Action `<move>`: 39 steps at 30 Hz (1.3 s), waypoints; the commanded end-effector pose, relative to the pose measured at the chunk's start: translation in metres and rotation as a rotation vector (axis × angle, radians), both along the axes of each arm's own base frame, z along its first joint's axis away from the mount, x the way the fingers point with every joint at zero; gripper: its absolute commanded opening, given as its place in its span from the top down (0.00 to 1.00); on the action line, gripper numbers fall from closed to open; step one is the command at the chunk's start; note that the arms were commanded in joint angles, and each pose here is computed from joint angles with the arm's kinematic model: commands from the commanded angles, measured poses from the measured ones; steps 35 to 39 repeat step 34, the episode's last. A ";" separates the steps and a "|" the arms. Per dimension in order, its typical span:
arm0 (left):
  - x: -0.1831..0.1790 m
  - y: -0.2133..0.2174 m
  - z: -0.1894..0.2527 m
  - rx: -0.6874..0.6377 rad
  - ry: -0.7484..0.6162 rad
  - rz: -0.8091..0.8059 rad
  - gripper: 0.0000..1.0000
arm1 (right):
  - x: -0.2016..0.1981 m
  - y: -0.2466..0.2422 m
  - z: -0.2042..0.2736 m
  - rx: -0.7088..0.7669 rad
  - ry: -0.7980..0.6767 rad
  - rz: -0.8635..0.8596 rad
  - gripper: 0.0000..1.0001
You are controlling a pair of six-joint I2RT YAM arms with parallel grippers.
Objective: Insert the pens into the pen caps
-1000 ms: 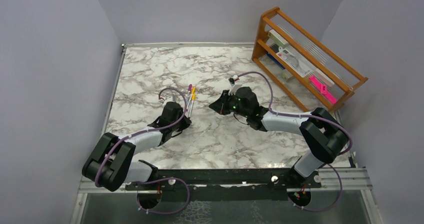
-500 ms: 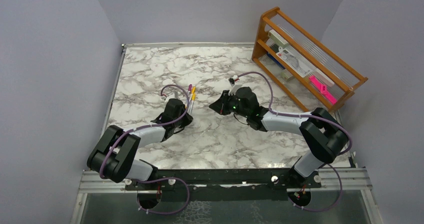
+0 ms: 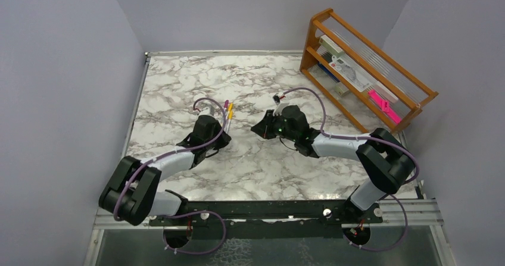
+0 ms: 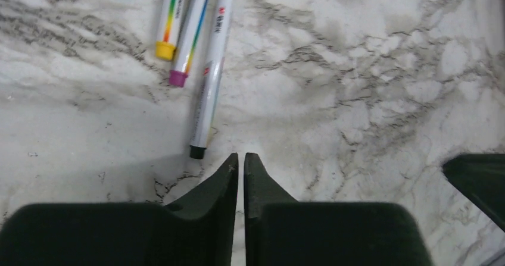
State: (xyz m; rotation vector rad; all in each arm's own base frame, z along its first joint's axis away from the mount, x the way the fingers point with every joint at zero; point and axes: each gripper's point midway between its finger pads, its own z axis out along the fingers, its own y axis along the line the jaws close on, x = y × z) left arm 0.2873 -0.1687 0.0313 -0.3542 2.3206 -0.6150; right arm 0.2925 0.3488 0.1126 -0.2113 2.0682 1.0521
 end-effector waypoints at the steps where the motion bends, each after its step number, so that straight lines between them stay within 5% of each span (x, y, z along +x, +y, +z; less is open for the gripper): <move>1: 0.004 -0.020 0.068 -0.075 -0.187 -0.141 0.79 | 0.005 -0.014 0.004 -0.058 -0.067 -0.027 0.96; 3: 0.005 -0.021 0.099 -0.090 -0.268 -0.164 0.66 | 0.004 -0.023 0.007 -0.086 -0.096 -0.038 0.88; 7: 0.003 -0.020 0.142 -0.102 -0.384 -0.180 0.41 | -0.002 -0.047 0.022 -0.154 -0.125 -0.087 0.51; 9: 0.003 -0.019 0.154 -0.100 -0.418 -0.187 0.33 | -0.007 -0.064 0.031 -0.184 -0.138 -0.123 0.45; 22: 0.005 -0.004 0.129 -0.028 -0.335 -0.120 0.30 | -0.038 -0.150 0.087 -0.303 -0.250 -0.286 0.36; 39: -0.002 0.007 0.117 0.025 -0.298 -0.102 0.30 | -0.041 -0.153 0.113 -0.241 -0.259 -0.320 0.39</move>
